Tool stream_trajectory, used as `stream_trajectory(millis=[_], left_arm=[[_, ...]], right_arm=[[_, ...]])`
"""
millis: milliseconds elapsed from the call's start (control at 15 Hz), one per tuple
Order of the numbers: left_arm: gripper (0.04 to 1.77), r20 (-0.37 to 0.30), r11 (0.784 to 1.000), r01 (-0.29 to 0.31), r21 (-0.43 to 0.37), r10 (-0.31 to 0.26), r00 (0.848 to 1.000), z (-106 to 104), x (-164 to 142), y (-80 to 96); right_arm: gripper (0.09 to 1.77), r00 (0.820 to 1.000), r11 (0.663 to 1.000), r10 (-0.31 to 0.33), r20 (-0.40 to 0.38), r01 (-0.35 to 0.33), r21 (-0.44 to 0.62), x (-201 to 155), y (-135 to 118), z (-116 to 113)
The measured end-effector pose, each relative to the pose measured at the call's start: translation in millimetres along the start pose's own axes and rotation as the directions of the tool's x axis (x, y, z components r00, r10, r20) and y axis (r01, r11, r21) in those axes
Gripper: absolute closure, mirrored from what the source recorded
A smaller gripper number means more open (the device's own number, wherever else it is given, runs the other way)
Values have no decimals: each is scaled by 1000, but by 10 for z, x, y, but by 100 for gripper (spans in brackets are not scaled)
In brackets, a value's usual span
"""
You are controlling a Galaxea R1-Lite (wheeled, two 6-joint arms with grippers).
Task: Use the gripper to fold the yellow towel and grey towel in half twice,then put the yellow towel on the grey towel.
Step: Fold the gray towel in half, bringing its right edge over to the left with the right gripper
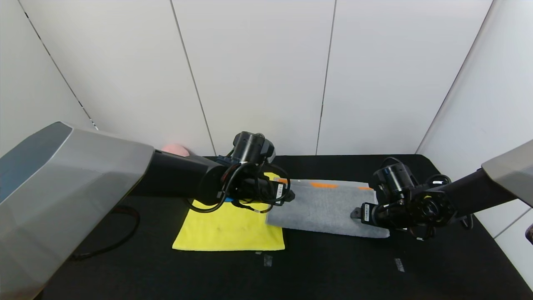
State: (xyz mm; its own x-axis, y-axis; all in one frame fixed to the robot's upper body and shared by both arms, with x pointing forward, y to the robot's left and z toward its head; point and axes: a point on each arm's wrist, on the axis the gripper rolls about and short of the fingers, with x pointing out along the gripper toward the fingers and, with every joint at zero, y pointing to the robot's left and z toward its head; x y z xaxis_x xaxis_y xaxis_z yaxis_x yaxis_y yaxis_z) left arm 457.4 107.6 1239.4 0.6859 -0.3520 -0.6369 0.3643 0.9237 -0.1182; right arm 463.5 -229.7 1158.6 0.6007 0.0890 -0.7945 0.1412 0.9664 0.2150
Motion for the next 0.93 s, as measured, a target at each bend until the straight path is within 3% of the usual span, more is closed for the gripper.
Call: stream_trajectory(millis=[67, 333, 600, 667, 733, 800, 933], left_arm=[[9, 0, 1000, 0, 0, 0, 1000, 1, 0, 2], [9, 2, 1000, 0, 0, 0, 1000, 5, -1, -1], [9, 3, 1000, 2, 0, -2, 1000, 9, -3, -2], [9, 3, 1000, 2, 0, -2, 1000, 9, -3, -2], [9, 3, 1000, 2, 0, -2, 1000, 9, -3, -2], [9, 3, 1000, 2, 0, -2, 1000, 9, -3, -2], [9, 3, 1000, 2, 0, -2, 1000, 9, -3, -2]], right_arm=[[16, 1000, 1000, -1, -2, 1, -1, 5, -2, -5], [72, 1000, 1000, -5, -9, 5, -2, 12, -11, -24], [106, 1000, 1000, -5, -12, 5, 0, 14, -15, -26], [119, 1000, 1000, -6, -12, 6, 6, 16, -22, -24], [150, 1000, 1000, -1, -14, 1, 8, 16, -22, -24], [166, 1000, 1000, -2, -13, 2, 10, 16, -27, -19], [166, 1000, 1000, -6, -11, 7, 10, 7, -36, -15]])
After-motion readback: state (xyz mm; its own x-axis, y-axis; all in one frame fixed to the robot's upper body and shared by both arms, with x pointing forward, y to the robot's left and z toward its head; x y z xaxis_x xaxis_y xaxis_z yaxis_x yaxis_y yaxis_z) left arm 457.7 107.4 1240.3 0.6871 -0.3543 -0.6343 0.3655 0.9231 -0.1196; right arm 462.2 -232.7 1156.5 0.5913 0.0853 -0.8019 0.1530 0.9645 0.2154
